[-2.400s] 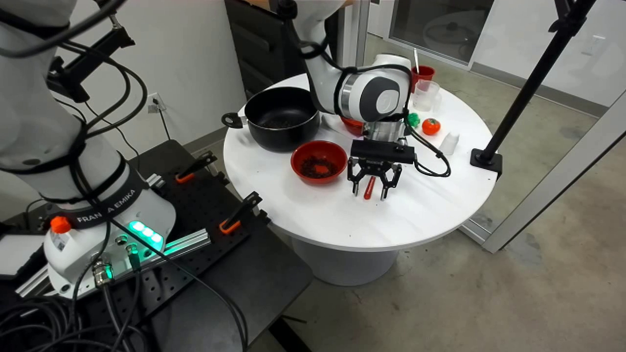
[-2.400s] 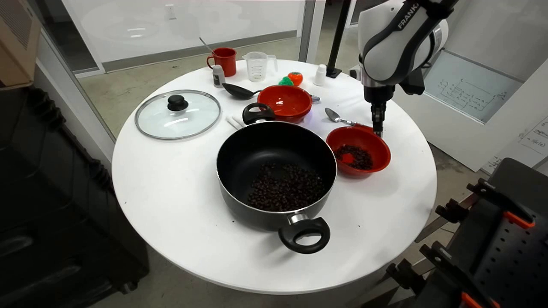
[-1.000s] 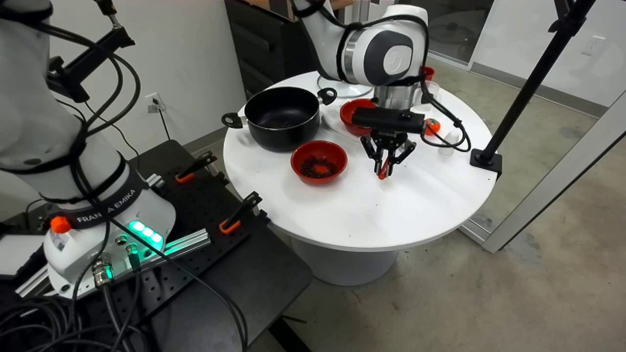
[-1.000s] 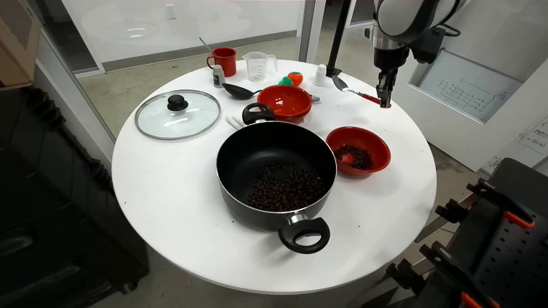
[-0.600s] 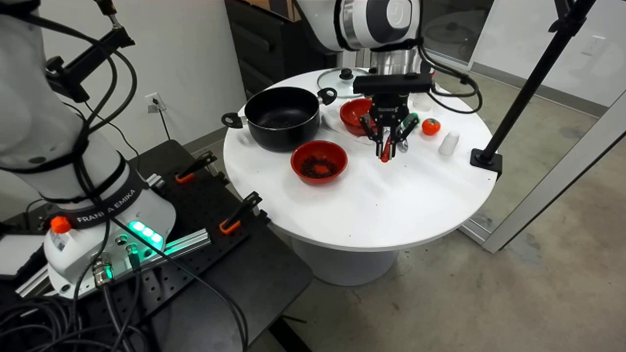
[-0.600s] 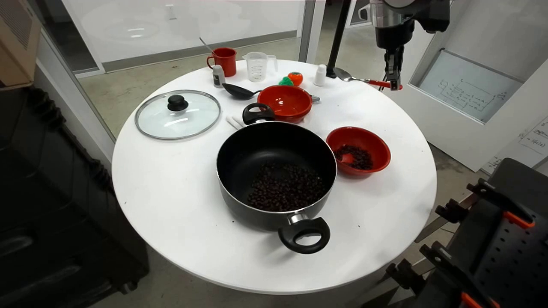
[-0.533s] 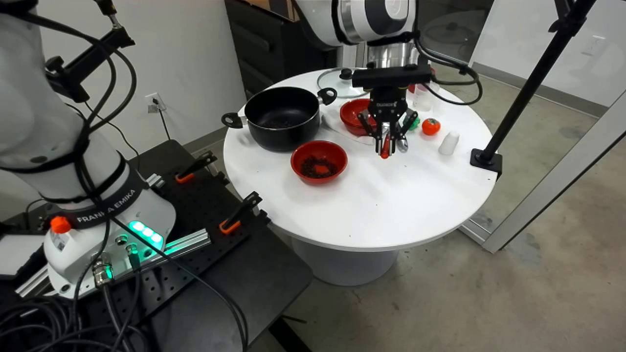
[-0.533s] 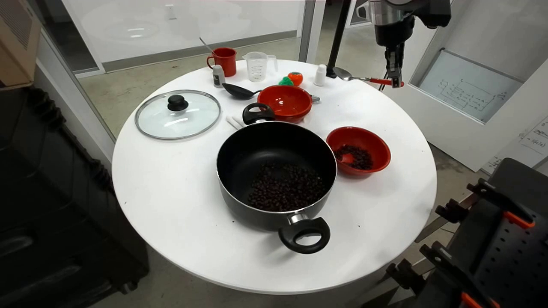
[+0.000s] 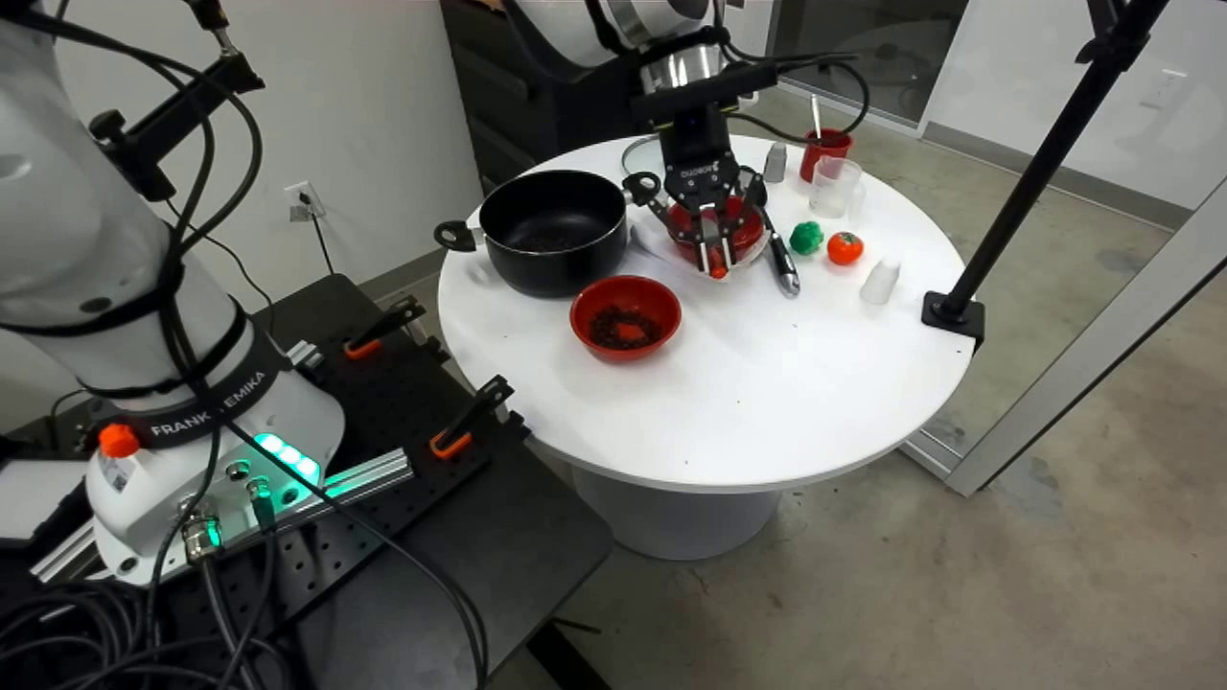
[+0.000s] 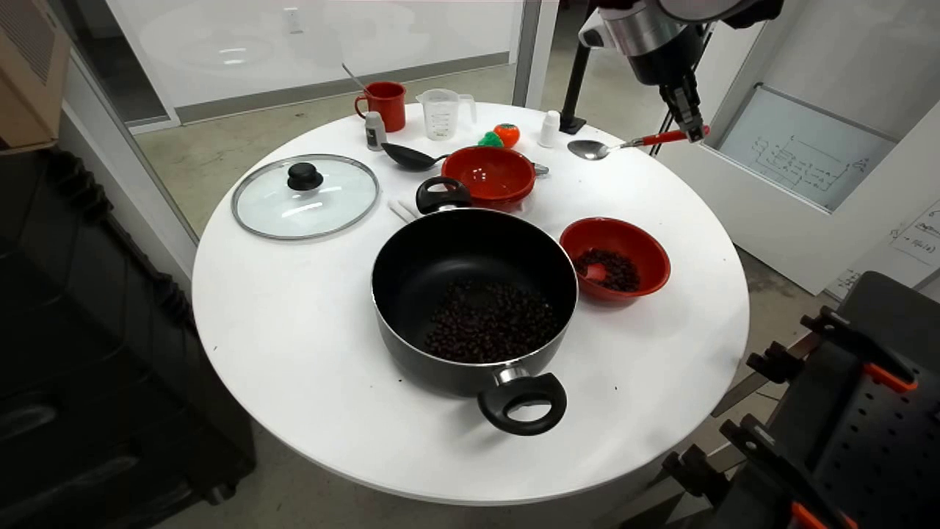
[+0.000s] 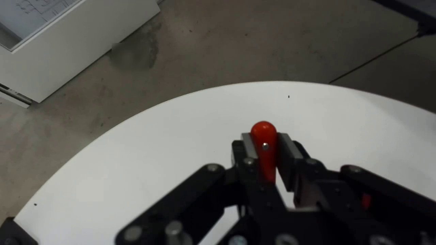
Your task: Use the spoon to transfer one spoon of contents from the orange bowl to the black pot
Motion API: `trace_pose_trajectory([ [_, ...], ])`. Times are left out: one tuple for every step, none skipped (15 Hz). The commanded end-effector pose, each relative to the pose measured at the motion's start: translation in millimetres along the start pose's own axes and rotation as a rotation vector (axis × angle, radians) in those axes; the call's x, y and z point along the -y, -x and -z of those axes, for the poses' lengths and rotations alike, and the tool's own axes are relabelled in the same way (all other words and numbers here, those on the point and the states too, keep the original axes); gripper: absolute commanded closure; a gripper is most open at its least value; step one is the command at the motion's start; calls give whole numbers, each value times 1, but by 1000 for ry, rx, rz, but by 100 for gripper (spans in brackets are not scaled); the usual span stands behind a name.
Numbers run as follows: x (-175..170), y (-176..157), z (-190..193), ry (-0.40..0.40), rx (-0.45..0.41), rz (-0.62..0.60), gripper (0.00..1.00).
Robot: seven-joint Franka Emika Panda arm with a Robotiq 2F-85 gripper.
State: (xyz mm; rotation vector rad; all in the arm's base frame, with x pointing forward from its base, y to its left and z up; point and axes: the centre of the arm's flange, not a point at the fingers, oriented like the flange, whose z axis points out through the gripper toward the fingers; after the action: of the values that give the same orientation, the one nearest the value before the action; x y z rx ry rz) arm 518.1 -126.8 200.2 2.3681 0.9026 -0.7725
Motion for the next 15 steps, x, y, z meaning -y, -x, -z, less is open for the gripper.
trace_pose_trajectory([
  [56, -5, 5, 68, 101, 100, 95],
  [70, -9, 4, 81, 124, 127, 95],
  [82, -13, 1, 94, 144, 147, 95],
  [92, -16, 0, 110, 166, 151, 95],
  [101, -18, -3, 129, 189, 154, 95],
  [107, -19, -6, 152, 214, 143, 95],
  [111, -18, -9, 166, 237, 132, 95],
  [113, -17, -12, 177, 257, 123, 95],
  [115, -15, -15, 185, 274, 114, 95],
  [115, -12, -19, 194, 292, 105, 95],
  [117, -11, -23, 203, 308, 100, 95],
  [118, -10, -27, 216, 326, 100, 95],
  [119, -11, -30, 236, 346, 97, 95],
  [121, -12, -33, 259, 365, 98, 95],
  [122, -14, -36, 280, 388, 100, 95],
])
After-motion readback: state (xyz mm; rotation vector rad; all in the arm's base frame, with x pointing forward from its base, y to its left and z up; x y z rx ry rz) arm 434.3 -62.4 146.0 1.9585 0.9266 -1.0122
